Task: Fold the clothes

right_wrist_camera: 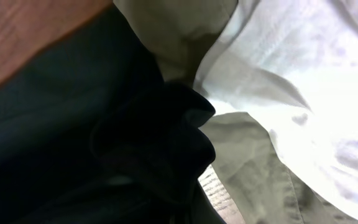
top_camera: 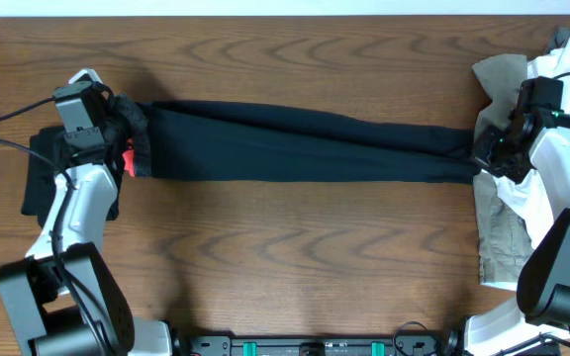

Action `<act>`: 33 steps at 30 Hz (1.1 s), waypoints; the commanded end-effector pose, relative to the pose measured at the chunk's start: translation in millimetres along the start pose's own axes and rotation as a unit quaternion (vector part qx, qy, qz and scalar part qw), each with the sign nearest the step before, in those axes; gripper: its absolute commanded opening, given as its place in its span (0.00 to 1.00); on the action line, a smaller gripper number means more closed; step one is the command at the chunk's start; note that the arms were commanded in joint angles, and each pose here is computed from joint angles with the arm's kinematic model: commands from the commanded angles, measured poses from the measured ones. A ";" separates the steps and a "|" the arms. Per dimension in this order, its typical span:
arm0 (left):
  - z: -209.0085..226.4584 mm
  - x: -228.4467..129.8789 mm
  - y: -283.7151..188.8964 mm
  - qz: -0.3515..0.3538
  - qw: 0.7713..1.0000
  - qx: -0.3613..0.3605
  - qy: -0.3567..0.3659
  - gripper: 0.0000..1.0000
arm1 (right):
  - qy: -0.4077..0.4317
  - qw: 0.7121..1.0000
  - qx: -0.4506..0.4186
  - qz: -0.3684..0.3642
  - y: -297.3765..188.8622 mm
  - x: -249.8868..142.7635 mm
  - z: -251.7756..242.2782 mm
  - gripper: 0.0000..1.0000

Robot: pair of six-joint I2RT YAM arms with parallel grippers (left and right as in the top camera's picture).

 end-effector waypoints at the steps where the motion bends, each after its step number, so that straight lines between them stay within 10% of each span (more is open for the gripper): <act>1: -2.5 12.0 2.9 -0.025 1.000 0.006 0.010 0.06 | -0.005 1.000 -0.004 -0.019 -3.1 7.6 5.3 0.01; 14: -5.4 10.4 9.3 -0.030 0.999 -0.001 0.014 0.06 | 0.001 0.997 0.015 -0.075 -4.5 23.1 23.8 0.01; 33: -4.8 10.4 9.2 -0.029 0.999 0.000 0.014 0.06 | -0.038 0.995 0.021 0.089 -27.3 -31.3 12.8 0.01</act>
Point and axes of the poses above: each gripper's point midway between its finger pads, its own y axis out along the fingers, its own z axis along the line the jaws close on, x = y × z, the point moved 8 cm from there along -y, back along the fingers, and after that the axes turned 11 degrees about -y, right-handed, at the moved point
